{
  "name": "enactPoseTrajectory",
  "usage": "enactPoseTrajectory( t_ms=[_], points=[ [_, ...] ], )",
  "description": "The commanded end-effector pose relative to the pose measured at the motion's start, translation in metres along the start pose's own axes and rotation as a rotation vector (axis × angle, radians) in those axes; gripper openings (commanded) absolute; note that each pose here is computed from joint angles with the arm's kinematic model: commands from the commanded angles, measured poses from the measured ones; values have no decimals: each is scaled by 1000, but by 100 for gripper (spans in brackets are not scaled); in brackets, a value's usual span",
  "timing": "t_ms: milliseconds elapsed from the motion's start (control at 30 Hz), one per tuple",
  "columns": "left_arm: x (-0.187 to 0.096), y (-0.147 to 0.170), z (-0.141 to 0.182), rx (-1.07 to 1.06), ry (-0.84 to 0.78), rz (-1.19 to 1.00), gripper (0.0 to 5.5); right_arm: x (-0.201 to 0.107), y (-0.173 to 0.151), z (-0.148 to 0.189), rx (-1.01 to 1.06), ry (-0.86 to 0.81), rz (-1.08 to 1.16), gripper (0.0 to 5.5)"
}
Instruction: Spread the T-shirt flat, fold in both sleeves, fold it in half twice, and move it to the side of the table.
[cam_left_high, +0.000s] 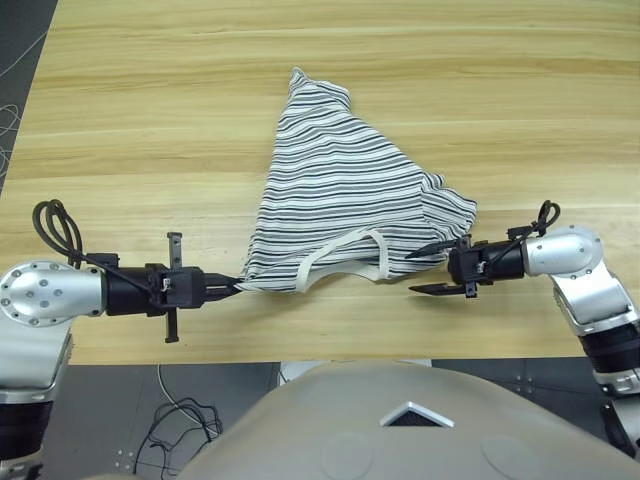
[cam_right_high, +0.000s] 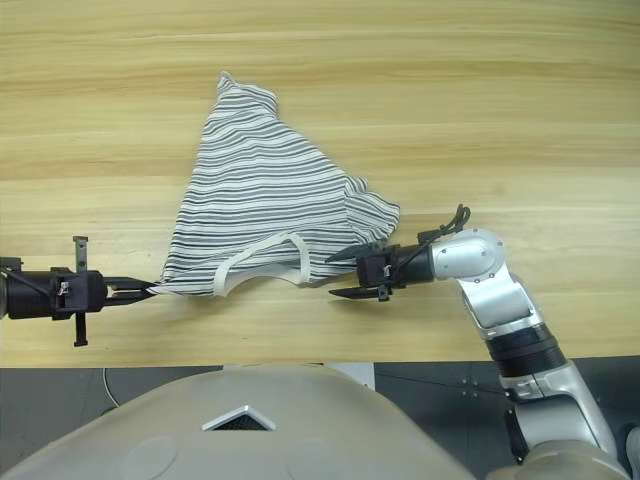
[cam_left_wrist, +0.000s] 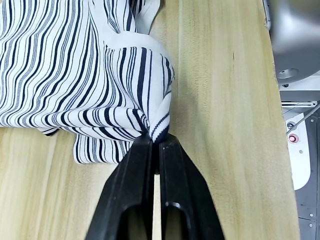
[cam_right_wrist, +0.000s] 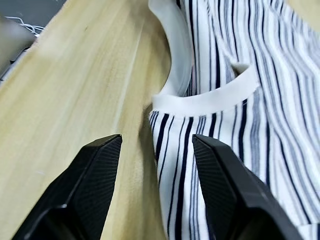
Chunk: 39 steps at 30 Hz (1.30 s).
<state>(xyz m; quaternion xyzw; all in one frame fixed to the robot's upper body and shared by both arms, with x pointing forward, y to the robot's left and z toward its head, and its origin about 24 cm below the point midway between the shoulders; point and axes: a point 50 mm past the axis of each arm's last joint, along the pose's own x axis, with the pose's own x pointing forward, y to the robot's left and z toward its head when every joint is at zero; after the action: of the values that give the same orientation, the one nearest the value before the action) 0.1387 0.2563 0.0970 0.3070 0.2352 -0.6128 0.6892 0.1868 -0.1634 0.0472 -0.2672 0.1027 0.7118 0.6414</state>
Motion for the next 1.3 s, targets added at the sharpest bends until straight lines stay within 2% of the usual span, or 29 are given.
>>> enactPoseTrajectory(
  t_ms=[33,167,367,833,1233,1300],
  points=[
    [0,1,4,12,-3,16,10,-15,-4,11,-37,-5,-1,261],
    [2,0,5,8,-9,15,10,-24,-8,8,-61,42,-28,261],
    [2,-1,6,4,-11,14,10,-29,-12,-10,-158,206,-67,261],
    [5,-4,6,0,-20,7,10,-22,-3,-29,-234,312,-27,261],
    [7,-4,5,-3,-22,6,10,-24,-3,-29,-225,316,-18,18],
    [7,-4,5,-2,-24,7,10,-24,-4,-28,-228,313,-16,11]
  ],
)
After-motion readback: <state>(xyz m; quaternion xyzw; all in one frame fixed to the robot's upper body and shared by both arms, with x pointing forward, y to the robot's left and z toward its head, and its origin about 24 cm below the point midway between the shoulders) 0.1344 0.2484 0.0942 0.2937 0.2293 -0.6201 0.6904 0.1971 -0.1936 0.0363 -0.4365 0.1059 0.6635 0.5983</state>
